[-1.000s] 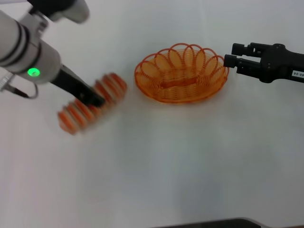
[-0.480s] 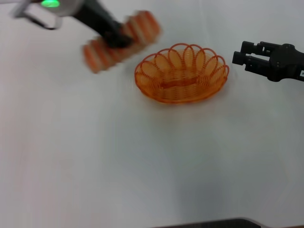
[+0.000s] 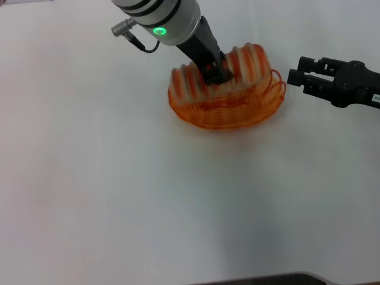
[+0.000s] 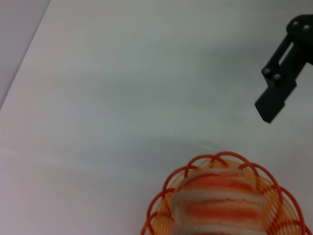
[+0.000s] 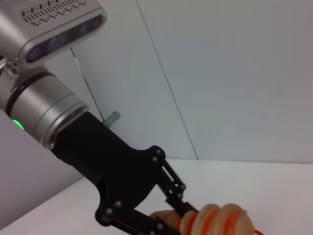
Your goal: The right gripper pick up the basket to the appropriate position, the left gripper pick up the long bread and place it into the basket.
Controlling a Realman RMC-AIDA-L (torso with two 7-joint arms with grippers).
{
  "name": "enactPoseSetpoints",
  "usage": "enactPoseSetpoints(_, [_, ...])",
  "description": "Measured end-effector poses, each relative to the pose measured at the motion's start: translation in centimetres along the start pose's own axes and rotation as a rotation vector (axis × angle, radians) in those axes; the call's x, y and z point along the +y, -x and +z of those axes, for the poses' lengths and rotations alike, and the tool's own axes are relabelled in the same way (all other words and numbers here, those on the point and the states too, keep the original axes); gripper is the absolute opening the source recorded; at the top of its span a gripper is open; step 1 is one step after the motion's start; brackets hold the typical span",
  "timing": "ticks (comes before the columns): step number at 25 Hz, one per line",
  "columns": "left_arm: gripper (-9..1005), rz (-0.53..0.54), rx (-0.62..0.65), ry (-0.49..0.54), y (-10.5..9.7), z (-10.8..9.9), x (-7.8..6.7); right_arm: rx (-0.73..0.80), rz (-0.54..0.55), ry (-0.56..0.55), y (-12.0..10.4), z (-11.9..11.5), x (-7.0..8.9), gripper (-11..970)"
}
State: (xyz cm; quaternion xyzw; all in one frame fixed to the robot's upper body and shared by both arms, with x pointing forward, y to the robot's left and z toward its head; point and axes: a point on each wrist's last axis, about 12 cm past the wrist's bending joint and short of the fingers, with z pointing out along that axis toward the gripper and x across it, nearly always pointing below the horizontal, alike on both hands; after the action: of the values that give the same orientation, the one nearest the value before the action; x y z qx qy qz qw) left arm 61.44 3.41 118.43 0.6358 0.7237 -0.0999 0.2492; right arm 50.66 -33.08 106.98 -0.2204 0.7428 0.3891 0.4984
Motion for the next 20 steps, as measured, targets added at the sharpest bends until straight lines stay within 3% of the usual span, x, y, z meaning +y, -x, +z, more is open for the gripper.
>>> enactPoseSetpoints(2, [284,-0.001,-0.019,-0.009,0.1,0.1,-0.1,-0.001,0.004,0.001,-0.1,0.1,0.0,526])
enactPoseSetpoints(8, [406,-0.035,-0.057,-0.031,-0.5,0.2,-0.2,0.001,-0.004,0.015,0.1,0.7,0.1,526])
enactPoseSetpoints(13, [651,-0.090,-0.145,0.018,-1.6,-0.5,0.3,0.004,-0.009,0.025,0.3,1.1,0.2,525])
enactPoseSetpoints(17, [798,-0.210,-0.308,0.048,-4.1,-2.3,0.8,0.008,-0.013,0.032,0.3,1.3,0.2,525])
enactPoseSetpoints(20, [878,-0.355,-0.424,0.018,-7.7,-3.7,0.9,0.023,-0.016,0.045,0.5,1.2,0.2,525])
